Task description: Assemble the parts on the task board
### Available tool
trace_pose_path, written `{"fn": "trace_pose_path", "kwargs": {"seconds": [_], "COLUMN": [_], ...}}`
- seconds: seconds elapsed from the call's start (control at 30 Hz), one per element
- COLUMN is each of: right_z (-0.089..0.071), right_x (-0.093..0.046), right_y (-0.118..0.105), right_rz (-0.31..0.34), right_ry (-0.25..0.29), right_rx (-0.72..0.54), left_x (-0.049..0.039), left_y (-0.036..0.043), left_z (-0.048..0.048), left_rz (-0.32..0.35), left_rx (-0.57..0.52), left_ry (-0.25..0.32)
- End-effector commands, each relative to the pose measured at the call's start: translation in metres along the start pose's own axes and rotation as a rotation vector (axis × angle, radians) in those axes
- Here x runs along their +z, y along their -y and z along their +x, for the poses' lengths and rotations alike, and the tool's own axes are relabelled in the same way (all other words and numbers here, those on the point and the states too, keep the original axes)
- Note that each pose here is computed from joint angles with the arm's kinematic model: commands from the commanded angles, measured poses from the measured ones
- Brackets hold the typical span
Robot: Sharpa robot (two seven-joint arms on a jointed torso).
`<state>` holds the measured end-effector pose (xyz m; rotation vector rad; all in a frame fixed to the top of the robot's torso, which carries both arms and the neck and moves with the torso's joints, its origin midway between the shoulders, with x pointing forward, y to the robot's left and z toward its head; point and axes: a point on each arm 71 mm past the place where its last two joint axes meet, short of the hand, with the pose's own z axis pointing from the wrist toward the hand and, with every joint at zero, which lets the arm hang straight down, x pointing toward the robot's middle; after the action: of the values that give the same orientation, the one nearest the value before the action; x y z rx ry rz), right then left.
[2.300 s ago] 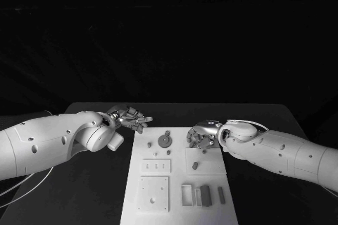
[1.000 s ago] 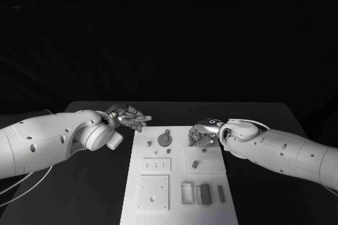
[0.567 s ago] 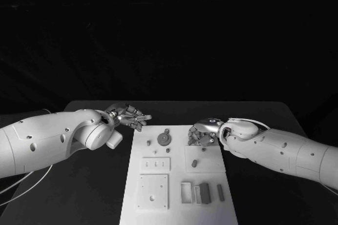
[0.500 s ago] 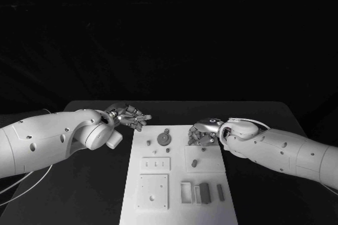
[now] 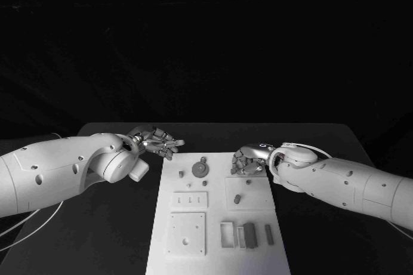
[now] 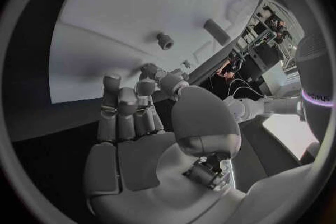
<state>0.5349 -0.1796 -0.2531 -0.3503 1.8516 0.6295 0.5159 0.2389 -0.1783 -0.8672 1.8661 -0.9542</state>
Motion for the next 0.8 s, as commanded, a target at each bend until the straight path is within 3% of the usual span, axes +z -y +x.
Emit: {"fn": "trace_pose_path", "kwargs": {"seconds": [0.03,0.37,0.47,0.8], "right_z": [0.000,0.000,-0.003,-0.011], "right_x": [0.000,-0.006,-0.008,-0.012], "right_y": [0.003,0.013,0.021,0.029], "right_rz": [0.048,0.105,0.130,0.130], "right_ry": [0.009,-0.004,-0.039,-0.125], "right_rx": [0.123,0.343,0.480,0.747], "left_x": [0.0000,-0.0001,-0.0005,-0.0014], "left_y": [0.0019,0.0013,0.0012,0.0011], "left_z": [0.0012,-0.0005,-0.0009,-0.0005], "left_rz": [0.013,0.014,0.018,0.023], "left_rx": [-0.004,-0.007,-0.012,-0.016], "left_ry": [-0.011,-0.009,-0.012,-0.024]}}
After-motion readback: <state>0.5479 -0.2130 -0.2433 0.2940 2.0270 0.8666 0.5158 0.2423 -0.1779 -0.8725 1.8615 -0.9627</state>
